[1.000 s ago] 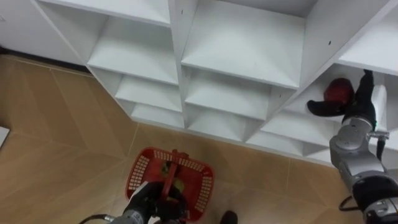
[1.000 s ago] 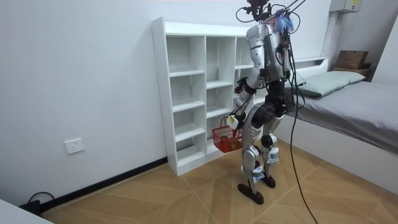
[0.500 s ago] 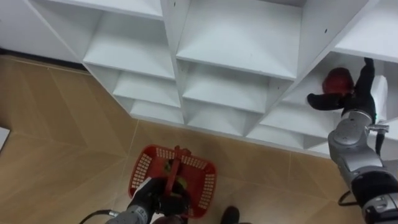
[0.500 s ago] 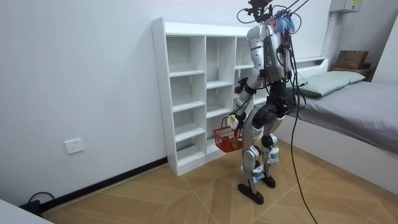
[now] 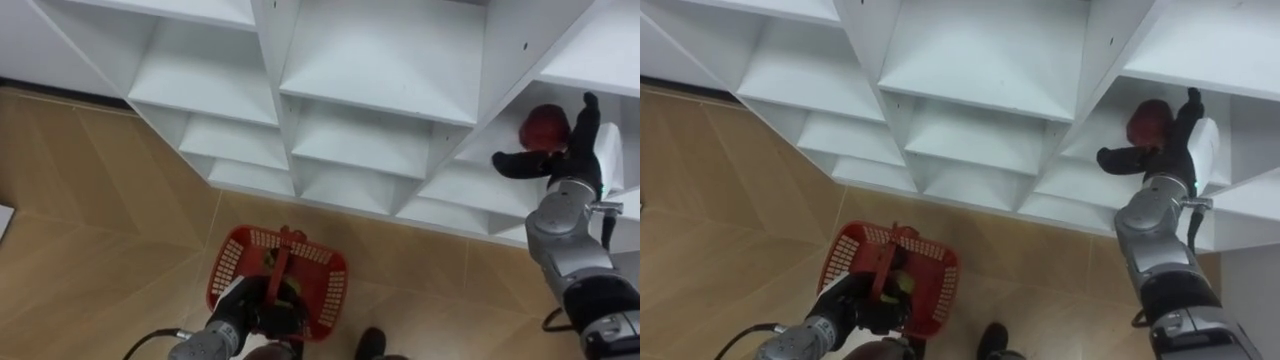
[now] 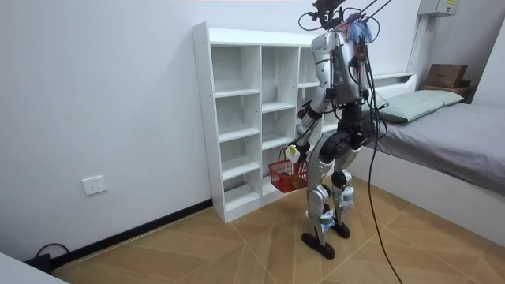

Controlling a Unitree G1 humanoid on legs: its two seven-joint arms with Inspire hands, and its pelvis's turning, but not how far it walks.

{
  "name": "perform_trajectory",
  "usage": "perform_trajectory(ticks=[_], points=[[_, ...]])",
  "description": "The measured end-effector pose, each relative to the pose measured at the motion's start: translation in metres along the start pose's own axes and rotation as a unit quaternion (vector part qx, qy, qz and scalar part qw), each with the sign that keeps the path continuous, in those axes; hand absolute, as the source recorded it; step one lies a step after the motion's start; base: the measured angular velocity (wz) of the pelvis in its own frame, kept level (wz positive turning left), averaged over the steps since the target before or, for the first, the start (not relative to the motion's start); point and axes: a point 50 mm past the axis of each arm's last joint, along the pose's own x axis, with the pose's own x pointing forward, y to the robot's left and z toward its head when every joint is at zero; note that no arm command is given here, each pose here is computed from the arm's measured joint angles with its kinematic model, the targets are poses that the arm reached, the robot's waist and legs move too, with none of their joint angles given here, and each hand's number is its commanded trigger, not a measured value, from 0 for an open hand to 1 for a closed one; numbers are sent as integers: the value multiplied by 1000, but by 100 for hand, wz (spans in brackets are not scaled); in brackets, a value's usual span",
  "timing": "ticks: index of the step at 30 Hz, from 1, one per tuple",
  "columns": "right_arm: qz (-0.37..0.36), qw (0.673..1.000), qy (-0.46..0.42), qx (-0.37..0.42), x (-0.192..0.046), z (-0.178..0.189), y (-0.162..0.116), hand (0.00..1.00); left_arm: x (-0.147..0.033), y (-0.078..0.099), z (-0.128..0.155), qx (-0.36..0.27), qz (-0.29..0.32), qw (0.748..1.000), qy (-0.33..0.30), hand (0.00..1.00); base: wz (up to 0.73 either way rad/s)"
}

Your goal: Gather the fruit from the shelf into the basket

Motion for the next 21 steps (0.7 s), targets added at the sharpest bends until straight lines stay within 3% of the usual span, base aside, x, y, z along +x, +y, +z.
perform_trajectory(ticks=[21], points=[[18,1000,5,8,-4,0,8,0,2,2,-3,1,5,1000,10,100,0]])
